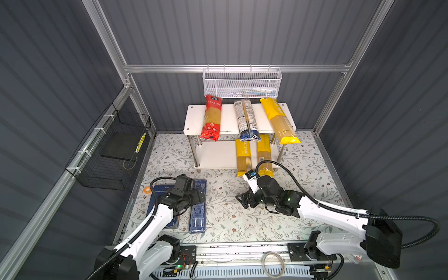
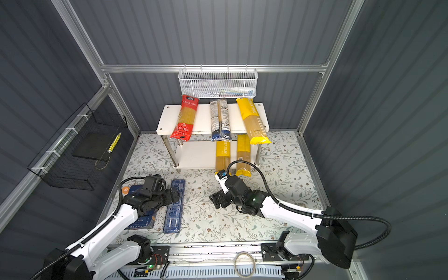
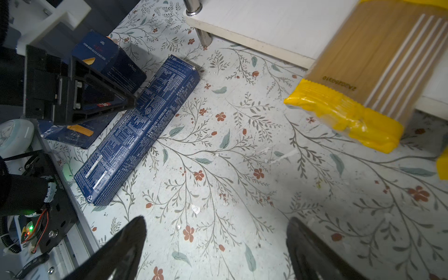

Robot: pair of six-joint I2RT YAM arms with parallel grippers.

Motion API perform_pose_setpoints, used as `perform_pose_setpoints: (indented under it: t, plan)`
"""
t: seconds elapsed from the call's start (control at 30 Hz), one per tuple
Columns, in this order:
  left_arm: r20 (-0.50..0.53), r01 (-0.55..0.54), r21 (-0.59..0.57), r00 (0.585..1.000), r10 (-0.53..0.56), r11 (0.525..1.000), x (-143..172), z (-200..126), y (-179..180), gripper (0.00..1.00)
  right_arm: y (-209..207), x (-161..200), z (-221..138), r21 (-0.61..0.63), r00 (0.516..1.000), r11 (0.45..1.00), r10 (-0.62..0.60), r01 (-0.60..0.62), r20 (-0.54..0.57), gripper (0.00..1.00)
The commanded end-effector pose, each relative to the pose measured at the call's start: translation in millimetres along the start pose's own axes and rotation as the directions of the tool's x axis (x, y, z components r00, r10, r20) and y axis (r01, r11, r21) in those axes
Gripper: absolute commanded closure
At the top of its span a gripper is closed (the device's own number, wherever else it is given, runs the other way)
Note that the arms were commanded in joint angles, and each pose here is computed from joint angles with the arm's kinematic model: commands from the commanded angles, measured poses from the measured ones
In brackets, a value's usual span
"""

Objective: Arrange pasta packages on shelves
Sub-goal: Rotate the pasta box at the center of the table.

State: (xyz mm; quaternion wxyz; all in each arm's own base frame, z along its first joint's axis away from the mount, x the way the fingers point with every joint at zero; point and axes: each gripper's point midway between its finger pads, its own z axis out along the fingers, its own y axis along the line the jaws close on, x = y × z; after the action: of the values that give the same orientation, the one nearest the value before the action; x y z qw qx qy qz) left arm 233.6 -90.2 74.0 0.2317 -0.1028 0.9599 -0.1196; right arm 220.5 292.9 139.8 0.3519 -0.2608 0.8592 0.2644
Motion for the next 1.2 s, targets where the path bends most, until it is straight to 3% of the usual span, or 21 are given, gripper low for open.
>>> perform_pose_setpoints:
  t: [0.0, 0.27, 0.53, 0.77, 1.17]
  plan:
    - [-0.039, 0.019, -0.066, 0.999, -0.022, 0.998, 9.9, 5.1, 9.0, 0.01, -2.0, -1.4, -7.8, 0.008, 0.999, 1.0, 0.015, -0.016, 0.032, 0.08]
    - [-0.073, 0.045, -0.018, 0.996, -0.046, 0.999, 24.0, 21.6, 1.8, 0.01, -9.9, 9.7, -14.8, 0.03, 0.998, 0.999, 0.04, -0.041, 0.037, 0.07]
    - [-0.112, 0.05, 0.014, 0.993, -0.048, 0.999, 45.0, 27.4, -12.1, 0.01, -12.6, -3.3, -25.6, 0.047, 0.994, 0.997, 0.051, -0.056, 0.096, 0.05]
    - [-0.139, 0.088, 0.069, 0.987, -0.078, 0.994, 60.4, 32.5, -22.1, 0.01, -10.9, -0.6, -21.2, 0.038, 0.996, 0.998, 0.05, -0.053, 0.076, 0.05]
    - [-0.078, -0.081, 0.175, 0.992, 0.096, 0.981, 68.9, 43.8, -104.8, 0.01, -3.4, 20.9, -15.1, -0.009, 0.997, 0.999, 0.034, -0.035, -0.072, 0.01]
